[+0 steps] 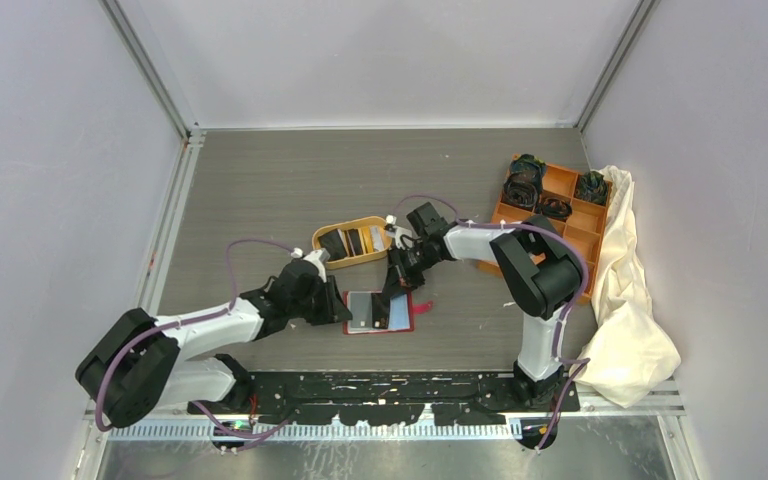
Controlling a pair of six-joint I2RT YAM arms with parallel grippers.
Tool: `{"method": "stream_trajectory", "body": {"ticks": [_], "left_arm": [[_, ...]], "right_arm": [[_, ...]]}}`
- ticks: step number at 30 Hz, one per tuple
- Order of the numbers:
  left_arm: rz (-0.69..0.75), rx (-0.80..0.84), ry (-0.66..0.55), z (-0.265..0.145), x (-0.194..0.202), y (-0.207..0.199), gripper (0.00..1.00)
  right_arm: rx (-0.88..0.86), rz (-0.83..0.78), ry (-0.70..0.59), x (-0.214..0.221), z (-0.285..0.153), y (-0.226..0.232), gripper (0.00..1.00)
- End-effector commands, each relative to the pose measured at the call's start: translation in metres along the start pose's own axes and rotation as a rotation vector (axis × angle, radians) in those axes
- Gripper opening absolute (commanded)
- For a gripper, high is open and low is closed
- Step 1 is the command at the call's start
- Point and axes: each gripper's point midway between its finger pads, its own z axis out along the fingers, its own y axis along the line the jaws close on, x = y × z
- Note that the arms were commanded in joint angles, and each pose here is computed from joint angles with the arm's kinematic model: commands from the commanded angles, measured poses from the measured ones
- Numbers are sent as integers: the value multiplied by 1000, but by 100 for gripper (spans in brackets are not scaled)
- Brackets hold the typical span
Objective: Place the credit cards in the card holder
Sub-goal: Insert the credit card into the card holder.
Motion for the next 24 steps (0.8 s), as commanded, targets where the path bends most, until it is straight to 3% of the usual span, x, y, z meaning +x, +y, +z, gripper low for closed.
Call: {"method": "stream_trajectory", "body": {"ticks": [1,16,24], "left_arm": [[30,13,-22,4,-10,-8,28],[39,29,-12,8,-9,-15,28],[72,15,-111,-10,-31,-20,35]], "right_arm": [[96,34,16,6,7,-20,2],[68,30,1,-4,14,-13,4],[61,16,10,-9,15,-12,9]]}}
